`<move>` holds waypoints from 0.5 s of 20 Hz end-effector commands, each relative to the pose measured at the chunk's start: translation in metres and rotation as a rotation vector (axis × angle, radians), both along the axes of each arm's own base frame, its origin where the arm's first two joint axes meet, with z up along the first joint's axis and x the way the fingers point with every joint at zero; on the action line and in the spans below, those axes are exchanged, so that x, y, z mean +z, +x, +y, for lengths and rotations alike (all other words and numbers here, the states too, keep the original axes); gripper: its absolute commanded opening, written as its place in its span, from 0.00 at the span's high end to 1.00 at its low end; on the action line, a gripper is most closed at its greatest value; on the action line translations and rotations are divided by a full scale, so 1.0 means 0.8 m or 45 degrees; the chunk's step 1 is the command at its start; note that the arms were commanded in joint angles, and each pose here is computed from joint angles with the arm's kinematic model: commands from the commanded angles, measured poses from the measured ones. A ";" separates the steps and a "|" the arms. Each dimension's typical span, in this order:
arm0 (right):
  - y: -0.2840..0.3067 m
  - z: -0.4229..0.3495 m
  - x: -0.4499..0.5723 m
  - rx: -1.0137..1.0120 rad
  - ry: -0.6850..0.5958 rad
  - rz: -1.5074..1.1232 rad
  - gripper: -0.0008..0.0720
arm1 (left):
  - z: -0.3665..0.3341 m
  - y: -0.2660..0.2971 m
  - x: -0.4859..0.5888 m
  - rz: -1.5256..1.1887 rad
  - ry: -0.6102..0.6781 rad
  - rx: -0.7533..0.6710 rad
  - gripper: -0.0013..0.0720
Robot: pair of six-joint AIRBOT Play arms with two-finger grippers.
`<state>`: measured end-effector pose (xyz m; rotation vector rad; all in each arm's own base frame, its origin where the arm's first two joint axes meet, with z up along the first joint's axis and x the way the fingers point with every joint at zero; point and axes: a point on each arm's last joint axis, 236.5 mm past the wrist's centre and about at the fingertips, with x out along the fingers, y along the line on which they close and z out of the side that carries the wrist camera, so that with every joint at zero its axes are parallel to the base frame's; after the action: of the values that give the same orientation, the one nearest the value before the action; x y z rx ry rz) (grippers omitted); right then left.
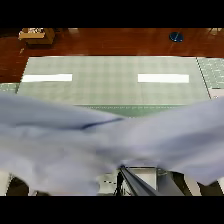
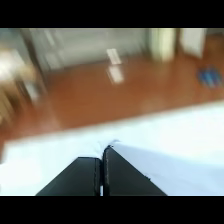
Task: Fold the shirts.
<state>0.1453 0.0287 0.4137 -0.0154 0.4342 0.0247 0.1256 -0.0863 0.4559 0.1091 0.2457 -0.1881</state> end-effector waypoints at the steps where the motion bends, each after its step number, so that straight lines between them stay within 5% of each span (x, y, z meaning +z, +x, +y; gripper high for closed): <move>1: 0.029 -0.008 -0.061 0.035 0.063 0.271 0.96 | 0.011 0.043 -0.081 0.375 -0.078 -0.092 0.96; 10: 0.220 -0.039 -0.315 0.156 0.357 1.097 0.96 | 0.040 0.219 -0.300 1.149 -0.428 -0.261 0.96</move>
<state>0.2838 -0.0068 0.2172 0.1680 1.1439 0.1429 0.2630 -0.0463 0.2682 -0.2252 0.9577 -0.4009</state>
